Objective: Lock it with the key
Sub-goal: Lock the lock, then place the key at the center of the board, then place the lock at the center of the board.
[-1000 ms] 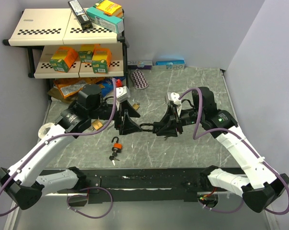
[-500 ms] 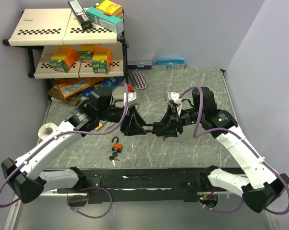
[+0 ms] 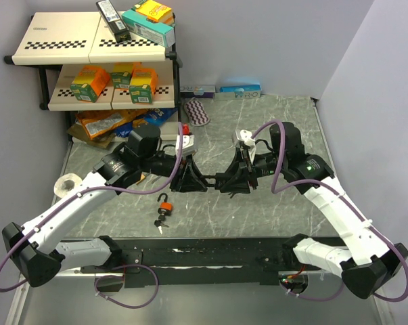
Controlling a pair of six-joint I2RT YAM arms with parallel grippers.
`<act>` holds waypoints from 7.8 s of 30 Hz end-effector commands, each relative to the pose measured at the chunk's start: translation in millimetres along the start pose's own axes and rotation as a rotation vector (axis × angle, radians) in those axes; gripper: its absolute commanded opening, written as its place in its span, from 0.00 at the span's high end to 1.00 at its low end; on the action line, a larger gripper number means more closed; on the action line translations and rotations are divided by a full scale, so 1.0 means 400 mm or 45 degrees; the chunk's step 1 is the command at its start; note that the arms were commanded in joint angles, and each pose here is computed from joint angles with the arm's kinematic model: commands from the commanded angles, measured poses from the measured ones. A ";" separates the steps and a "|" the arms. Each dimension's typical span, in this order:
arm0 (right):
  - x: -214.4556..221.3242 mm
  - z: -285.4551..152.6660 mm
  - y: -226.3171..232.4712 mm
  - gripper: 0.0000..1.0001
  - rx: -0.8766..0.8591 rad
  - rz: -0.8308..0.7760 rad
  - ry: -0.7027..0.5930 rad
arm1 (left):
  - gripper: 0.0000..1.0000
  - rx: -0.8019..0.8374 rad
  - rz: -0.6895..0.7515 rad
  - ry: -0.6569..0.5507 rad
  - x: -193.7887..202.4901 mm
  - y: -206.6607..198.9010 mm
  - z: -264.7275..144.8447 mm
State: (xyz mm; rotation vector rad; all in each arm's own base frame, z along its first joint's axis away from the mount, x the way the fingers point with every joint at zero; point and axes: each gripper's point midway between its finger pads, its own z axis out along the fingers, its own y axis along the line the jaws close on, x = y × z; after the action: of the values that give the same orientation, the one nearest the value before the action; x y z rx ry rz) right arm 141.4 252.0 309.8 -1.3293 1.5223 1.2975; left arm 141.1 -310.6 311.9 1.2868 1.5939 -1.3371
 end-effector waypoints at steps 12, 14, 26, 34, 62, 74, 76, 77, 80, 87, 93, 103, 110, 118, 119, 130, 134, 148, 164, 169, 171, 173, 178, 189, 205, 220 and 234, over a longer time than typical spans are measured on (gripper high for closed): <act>-0.083 -0.003 0.042 1.00 -0.088 -0.171 -0.089 | 0.99 -0.004 0.045 0.029 0.005 0.005 0.000; -0.084 0.003 0.042 1.00 -0.097 -0.173 -0.094 | 0.99 0.022 0.033 0.006 -0.010 -0.004 0.010; -0.082 0.049 0.053 1.00 -0.160 -0.155 -0.099 | 0.99 0.100 0.013 -0.113 -0.100 -0.054 0.072; -0.109 0.062 0.065 1.00 -0.205 -0.135 -0.145 | 0.99 0.111 0.020 -0.169 -0.109 -0.047 0.110; -0.101 0.098 0.096 1.00 -0.319 -0.106 -0.158 | 0.99 0.196 0.058 -0.303 -0.181 -0.061 0.178; -0.076 0.077 0.087 1.00 -0.286 -0.091 -0.100 | 0.99 0.148 -0.023 -0.237 -0.120 -0.034 0.128; -0.066 0.059 0.073 1.00 -0.241 -0.051 -0.083 | 0.99 0.088 -0.053 -0.238 -0.104 0.000 0.084; -0.061 0.052 0.067 0.98 -0.227 -0.044 -0.077 | 0.99 0.065 -0.047 -0.237 -0.100 0.010 0.067; -0.053 0.020 0.047 0.62 -0.162 -0.003 -0.071 | 0.99 -0.041 -0.042 -0.215 -0.074 0.050 0.013; -0.050 -0.061 -0.019 0.09 0.022 0.073 -0.082 | 0.99 -0.150 -0.026 -0.211 -0.034 0.096 -0.071; -0.037 -0.077 -0.038 0.10 0.074 0.027 -0.067 | 0.99 -0.058 0.014 -0.172 -0.016 0.068 -0.073; -0.042 -0.063 -0.059 0.17 0.072 -0.002 -0.066 | 0.99 0.038 0.040 -0.116 0.003 0.034 -0.058; -0.016 -0.023 -0.044 0.48 0.018 -0.010 -0.020 | 0.99 0.049 0.047 -0.139 -0.009 0.019 -0.045; 0.004 -0.021 -0.041 0.70 0.026 0.010 0.017 | 0.99 0.046 0.042 -0.146 -0.007 0.015 -0.047; 0.014 -0.022 -0.037 0.73 0.024 0.028 0.030 | 0.99 0.042 0.044 -0.147 -0.006 0.015 -0.048; 0.018 -0.020 -0.041 0.80 0.019 0.050 0.037 | 0.99 0.052 0.050 -0.153 -0.011 0.012 -0.048; 0.015 -0.021 -0.032 1.00 -0.002 0.027 0.029 | 0.99 0.051 0.038 -0.154 -0.010 0.013 -0.047; 0.030 -0.149 -0.101 1.00 0.152 0.104 -0.007 | 0.99 -0.024 0.073 -0.060 0.082 0.054 -0.094; 0.226 -0.266 -0.721 1.00 0.880 0.731 0.111 | 0.99 -0.404 -0.130 -0.002 0.152 0.245 -0.082; 0.227 -0.268 -0.837 1.00 0.935 0.768 0.074 | 0.99 -0.429 -0.229 0.036 0.190 0.269 -0.068; 0.248 -0.259 -0.872 1.00 0.931 0.809 0.074 | 0.99 -0.430 -0.250 0.054 0.204 0.276 -0.061; 0.278 -0.251 -0.894 1.00 0.933 0.871 0.070 | 0.99 -0.426 -0.258 0.062 0.209 0.278 -0.057; 0.354 -0.246 -0.923 1.00 0.974 0.958 0.099 | 0.99 -0.414 -0.258 0.063 0.216 0.279 -0.047; 0.502 -0.379 -0.810 1.00 1.109 1.084 0.309 | 0.99 -0.406 -0.254 0.074 0.226 0.270 -0.039; 0.649 -0.577 -0.654 0.84 1.254 1.223 0.410 | 0.99 -0.367 -0.263 0.165 0.257 0.263 0.008; 0.369 -0.430 -0.582 0.04 1.021 0.602 0.226 | 0.99 -0.234 -0.573 0.265 0.284 0.232 0.050; 0.263 -0.023 -0.272 0.00 0.517 -0.311 0.336 | 0.99 0.078 -0.880 0.237 0.262 0.170 0.069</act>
State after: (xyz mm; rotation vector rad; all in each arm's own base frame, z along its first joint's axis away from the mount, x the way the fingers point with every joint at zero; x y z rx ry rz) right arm 233.3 202.3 180.5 -1.2713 1.7936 0.7012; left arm 180.3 -298.5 148.5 0.8785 2.4246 -1.4985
